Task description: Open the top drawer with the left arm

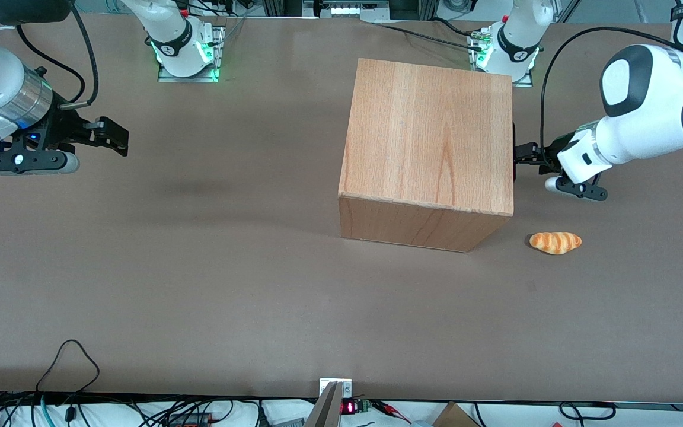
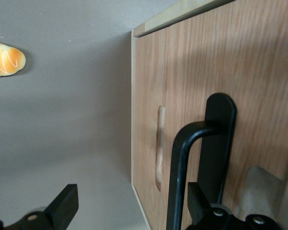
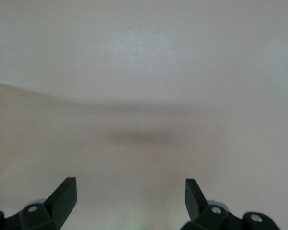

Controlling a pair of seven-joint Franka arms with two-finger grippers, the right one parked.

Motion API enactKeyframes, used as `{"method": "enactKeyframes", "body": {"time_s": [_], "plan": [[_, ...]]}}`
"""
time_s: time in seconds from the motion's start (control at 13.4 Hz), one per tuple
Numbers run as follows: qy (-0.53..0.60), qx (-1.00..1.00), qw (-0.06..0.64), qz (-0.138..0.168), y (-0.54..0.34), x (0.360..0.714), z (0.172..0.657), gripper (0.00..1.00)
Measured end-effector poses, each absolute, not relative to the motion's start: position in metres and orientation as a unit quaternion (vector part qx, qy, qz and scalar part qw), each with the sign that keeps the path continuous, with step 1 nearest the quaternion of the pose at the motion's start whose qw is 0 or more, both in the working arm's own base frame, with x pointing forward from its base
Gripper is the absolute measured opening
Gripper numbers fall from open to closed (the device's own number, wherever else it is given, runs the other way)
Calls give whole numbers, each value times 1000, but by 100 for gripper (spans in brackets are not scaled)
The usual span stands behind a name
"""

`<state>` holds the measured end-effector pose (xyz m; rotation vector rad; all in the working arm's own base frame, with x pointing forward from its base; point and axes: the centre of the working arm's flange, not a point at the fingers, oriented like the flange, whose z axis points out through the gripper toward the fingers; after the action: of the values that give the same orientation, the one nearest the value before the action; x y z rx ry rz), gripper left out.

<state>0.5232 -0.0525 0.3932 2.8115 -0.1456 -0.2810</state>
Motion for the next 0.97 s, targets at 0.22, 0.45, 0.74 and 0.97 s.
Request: {"method": "enactKeyframes", "body": {"time_s": [0.22,0.45,0.74,0.97], "plan": [[-55,981,156,-100,-52,524,388,100],[-55,981,158,-99,-45,525,387,100],[-46,982,154,-96,-24,526,386,100],[-35,984,148,-95,-7,526,386,100]]}}
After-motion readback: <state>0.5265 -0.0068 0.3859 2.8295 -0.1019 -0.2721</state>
